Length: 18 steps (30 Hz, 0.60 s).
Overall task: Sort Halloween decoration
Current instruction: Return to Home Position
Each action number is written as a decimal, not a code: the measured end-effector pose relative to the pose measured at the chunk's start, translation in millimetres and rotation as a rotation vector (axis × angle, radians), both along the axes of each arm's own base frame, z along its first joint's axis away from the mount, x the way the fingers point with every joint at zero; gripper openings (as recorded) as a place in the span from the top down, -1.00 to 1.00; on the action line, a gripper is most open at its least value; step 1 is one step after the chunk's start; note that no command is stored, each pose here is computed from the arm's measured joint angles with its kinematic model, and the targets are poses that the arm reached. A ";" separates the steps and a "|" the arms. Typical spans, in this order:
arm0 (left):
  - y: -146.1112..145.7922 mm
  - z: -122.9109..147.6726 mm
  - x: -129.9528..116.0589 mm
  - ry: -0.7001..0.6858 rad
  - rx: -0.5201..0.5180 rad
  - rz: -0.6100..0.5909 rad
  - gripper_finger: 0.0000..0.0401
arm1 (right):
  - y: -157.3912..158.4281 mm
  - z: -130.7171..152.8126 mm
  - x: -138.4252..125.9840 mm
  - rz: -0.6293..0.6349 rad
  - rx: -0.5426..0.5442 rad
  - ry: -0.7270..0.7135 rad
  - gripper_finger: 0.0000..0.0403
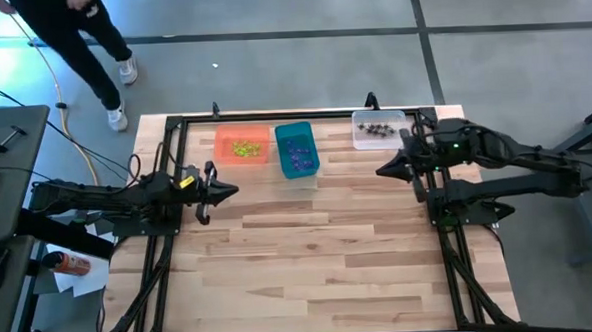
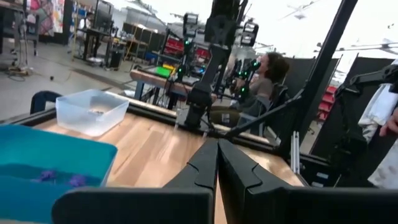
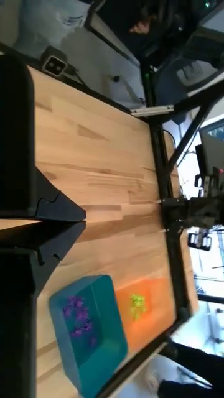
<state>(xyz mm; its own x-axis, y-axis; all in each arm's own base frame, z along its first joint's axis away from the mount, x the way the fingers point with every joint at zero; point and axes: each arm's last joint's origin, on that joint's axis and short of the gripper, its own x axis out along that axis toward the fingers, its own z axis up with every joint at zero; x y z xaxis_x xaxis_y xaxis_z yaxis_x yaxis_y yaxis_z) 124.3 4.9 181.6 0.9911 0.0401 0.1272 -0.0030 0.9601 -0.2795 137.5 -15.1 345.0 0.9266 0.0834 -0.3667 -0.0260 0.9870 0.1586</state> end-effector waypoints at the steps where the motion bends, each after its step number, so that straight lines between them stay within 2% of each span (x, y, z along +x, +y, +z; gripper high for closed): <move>1: 0.0 -0.7 0.1 0.007 0.000 0.000 1.00 | 0.7 0.6 -3.9 0.006 -0.010 -0.015 1.00; 4: 0.0 -2.4 0.3 0.025 -0.001 0.000 1.00 | 3.3 -8.5 -10.5 0.043 -0.006 -0.118 1.00; 8: 0.0 -3.4 0.4 0.035 -0.001 0.000 1.00 | 9.6 -45.3 -12.7 0.080 0.085 -0.290 1.00; 11: 0.0 -3.4 0.4 0.035 -0.001 0.000 1.00 | 14.5 -68.3 -14.1 0.123 0.078 -0.401 1.00; 18: 0.0 -3.3 0.4 0.035 -0.001 0.000 1.00 | 16.2 -111.0 -20.1 0.134 0.009 -0.380 1.00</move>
